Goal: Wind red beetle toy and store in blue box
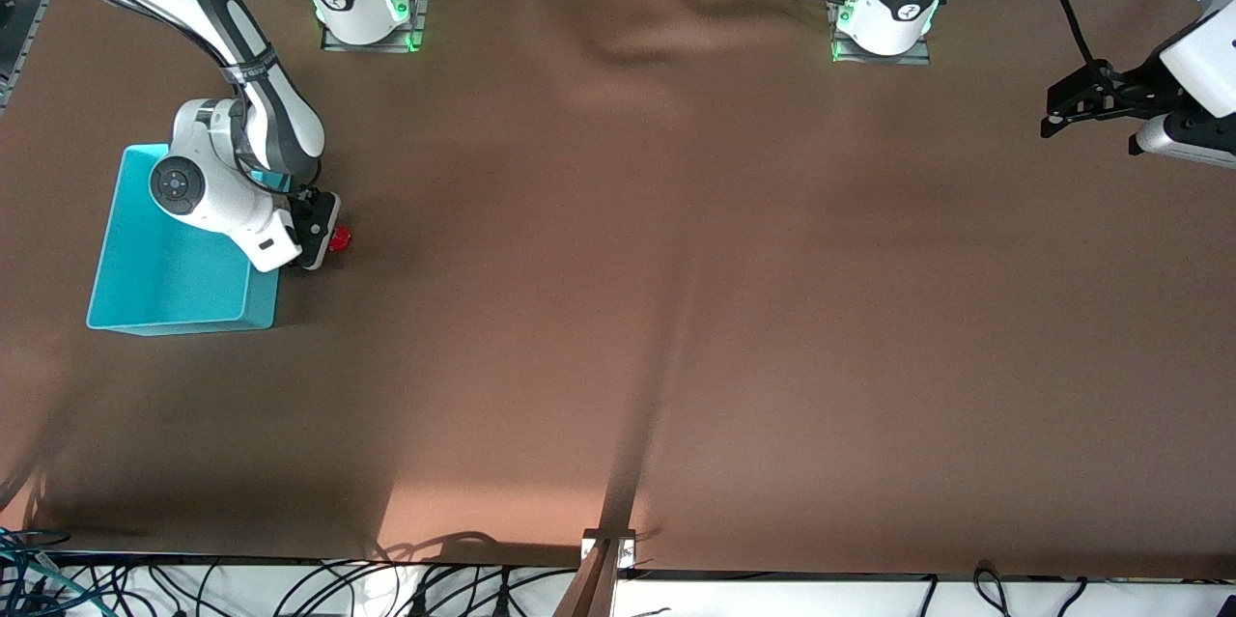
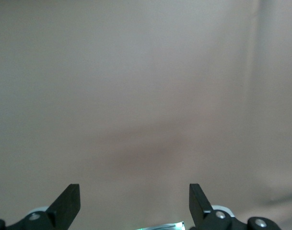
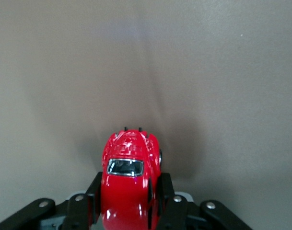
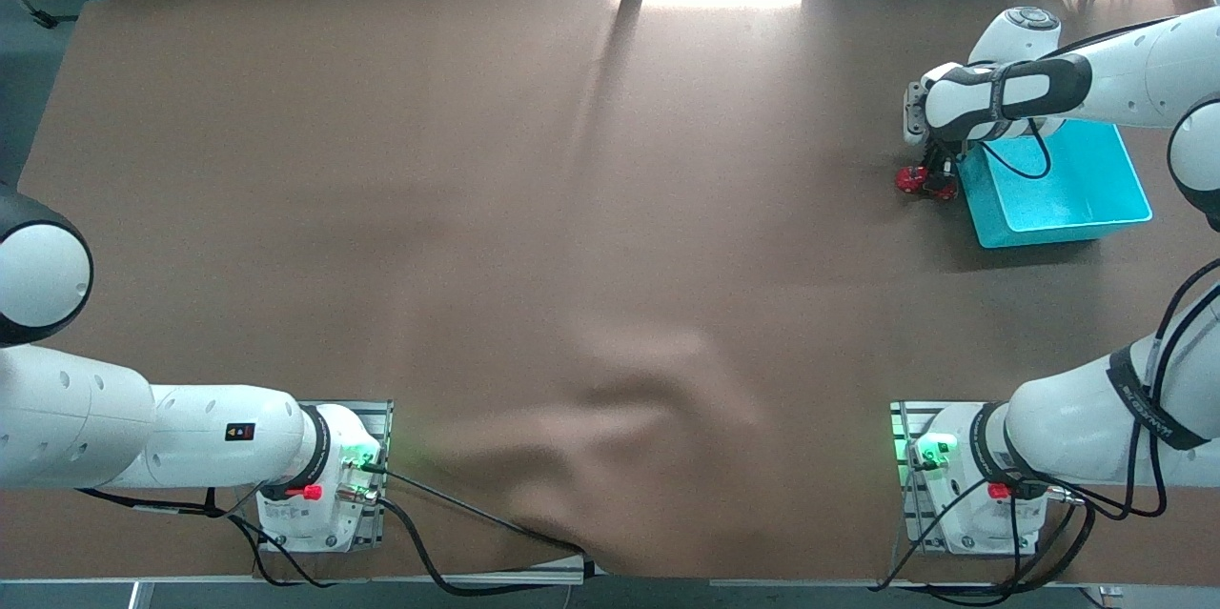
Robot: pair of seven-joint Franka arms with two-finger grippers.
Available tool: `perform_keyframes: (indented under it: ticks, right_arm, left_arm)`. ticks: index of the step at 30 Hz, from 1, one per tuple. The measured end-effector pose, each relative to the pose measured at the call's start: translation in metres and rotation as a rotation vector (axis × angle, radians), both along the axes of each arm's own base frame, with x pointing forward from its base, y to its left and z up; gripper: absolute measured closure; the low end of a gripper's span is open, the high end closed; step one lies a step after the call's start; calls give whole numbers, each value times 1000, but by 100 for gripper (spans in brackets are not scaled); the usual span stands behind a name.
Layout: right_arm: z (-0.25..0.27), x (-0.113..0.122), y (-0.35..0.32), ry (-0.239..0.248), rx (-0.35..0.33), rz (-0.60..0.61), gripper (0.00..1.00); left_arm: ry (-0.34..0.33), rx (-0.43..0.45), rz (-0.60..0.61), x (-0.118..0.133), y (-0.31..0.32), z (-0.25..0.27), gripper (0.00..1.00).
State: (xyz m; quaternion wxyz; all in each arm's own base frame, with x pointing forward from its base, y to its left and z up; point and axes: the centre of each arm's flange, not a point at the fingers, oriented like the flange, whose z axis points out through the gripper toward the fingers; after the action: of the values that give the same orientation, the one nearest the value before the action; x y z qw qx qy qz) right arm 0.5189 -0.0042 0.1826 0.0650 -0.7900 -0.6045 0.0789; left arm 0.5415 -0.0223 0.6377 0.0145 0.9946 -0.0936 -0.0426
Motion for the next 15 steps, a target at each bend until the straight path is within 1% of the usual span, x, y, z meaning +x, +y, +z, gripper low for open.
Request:
perform_keyframes:
  ticks: [3,6,12,15]
  right_arm:
    - [13,11,5,34,23,-23,50]
    - [33,27,12,56,43,-30,50]
    - [88,58,21,64,60,-19,50]
    - [121,71,20,76,62,-17,50]
  left_arm:
    - [-2,0,-1,-1,-1,1,0]
    - [-1,0,-2,-1,-1,1,0]
    - [-1,0,-2,-1,-1,1,0]
    - [-1,0,-2,-1,-1,1,0]
